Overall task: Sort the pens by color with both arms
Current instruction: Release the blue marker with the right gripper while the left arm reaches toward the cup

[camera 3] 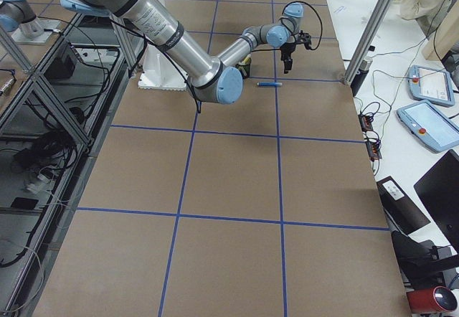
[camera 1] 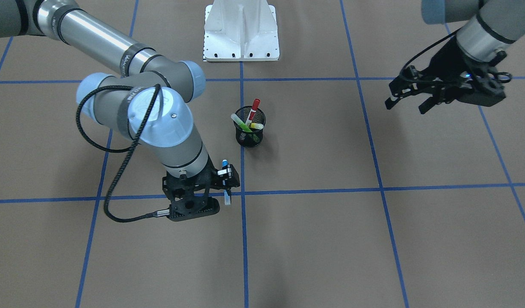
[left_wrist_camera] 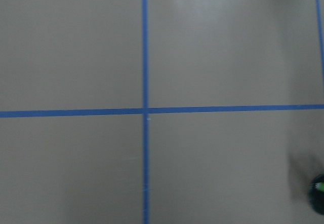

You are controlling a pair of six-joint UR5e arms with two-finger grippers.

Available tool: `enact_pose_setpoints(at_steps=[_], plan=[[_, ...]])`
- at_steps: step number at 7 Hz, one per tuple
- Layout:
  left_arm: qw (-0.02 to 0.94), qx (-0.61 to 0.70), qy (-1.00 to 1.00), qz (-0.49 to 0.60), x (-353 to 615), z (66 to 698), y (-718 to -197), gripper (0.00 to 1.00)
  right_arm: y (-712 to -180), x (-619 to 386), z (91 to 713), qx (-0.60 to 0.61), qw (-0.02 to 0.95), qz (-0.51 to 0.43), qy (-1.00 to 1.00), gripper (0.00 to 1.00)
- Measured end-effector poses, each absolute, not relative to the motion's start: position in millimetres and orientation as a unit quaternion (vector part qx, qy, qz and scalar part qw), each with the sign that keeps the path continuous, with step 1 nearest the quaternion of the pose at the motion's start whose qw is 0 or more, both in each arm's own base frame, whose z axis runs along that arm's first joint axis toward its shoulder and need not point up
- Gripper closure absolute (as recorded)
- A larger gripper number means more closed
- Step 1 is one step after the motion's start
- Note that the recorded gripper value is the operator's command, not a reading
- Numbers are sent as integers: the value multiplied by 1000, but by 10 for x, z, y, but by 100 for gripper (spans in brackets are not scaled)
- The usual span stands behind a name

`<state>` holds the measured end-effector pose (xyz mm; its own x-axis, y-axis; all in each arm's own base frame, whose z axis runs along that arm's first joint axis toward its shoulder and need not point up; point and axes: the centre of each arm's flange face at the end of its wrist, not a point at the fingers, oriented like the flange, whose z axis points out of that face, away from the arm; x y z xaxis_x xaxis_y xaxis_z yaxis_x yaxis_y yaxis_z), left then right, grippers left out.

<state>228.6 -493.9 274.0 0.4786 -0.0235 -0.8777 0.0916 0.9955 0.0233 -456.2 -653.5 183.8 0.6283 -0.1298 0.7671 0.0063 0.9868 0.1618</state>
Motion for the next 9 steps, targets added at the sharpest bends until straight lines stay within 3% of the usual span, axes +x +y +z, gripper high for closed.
enact_pose_setpoints(at_steps=[5, 9], plan=[[857, 0, 515, -20, 3644, 2114, -4406, 1, -6768, -2717, 2814, 84, 883, -59, -457, 1], [865, -16, 502, 0, 4654, 1606, -4547, 1, -6762, -2158, 3170, 82, 887, -41, -453, 1]])
